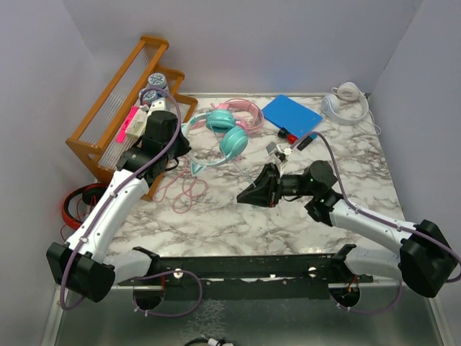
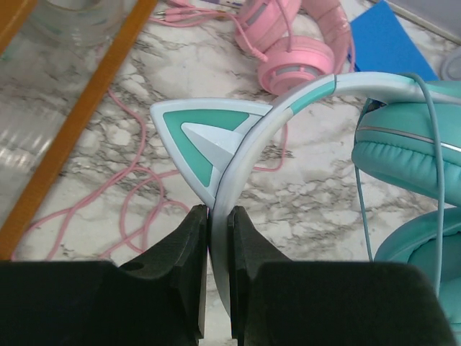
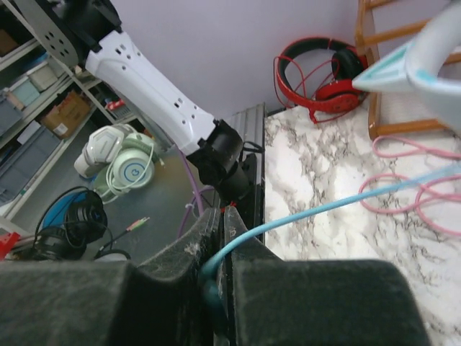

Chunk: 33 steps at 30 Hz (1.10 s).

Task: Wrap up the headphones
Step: Wrap the headphones cable around the headphones.

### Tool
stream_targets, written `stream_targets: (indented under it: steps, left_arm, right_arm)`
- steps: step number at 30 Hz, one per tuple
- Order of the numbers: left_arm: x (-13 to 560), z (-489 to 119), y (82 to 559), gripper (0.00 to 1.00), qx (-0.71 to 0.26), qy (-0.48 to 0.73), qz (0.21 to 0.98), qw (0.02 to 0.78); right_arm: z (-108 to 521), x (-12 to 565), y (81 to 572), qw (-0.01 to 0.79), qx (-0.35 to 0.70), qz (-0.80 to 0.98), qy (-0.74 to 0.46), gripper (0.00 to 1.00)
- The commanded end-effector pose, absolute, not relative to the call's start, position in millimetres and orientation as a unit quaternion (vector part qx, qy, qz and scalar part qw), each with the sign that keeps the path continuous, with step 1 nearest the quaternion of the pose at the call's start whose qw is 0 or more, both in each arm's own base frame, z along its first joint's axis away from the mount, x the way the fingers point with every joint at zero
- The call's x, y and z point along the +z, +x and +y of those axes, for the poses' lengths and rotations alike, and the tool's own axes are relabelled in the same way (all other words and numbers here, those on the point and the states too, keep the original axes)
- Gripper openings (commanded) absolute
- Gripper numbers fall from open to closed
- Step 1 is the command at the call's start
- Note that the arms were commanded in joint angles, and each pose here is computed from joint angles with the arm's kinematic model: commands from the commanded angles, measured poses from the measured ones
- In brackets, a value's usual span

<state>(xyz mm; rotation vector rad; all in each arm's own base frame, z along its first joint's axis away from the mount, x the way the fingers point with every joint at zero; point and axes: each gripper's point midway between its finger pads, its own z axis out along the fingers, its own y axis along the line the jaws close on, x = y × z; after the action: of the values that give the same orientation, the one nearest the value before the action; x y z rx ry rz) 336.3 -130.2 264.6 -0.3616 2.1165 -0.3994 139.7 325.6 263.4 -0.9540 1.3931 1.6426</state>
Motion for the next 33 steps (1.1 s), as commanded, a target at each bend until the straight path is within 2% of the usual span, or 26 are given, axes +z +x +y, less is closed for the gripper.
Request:
stream_targets:
  steps: [1, 3, 9, 17, 25, 33]
  left_arm:
    - [278, -96, 340, 0.0, -0.088, -0.143, 0.836, 0.523]
    - [273, -92, 337, 0.0, -0.064, -0.115, 0.839, 0.528]
    - [268, -73, 328, 0.0, 0.046, -0.056, 0.841, 0.537]
    - [248, -87, 316, 0.0, 0.125, 0.057, 0.843, 0.52]
    - [234, -129, 304, 0.0, 0.062, 0.156, 0.844, 0.51]
    - [227, -138, 289, 0.0, 0.047, 0.243, 0.829, 0.501]
  right_arm:
    - [330, 286, 137, 0.372, 0.643, 0.544, -0.39, 0.14]
    - [336, 292, 150, 0.372, 0.625, 0.565, -0.388, 0.15]
    - [346, 279, 174, 0.34, 0.559, 0.624, -0.427, 0.02]
    - [346, 302, 187, 0.366, 0.527, 0.63, -0.436, 0.01]
    - [332, 292, 222, 0.417, 0.425, 0.678, -0.431, 0.01]
    - [309, 264, 252, 0.421, 0.307, 0.732, -0.439, 0.01]
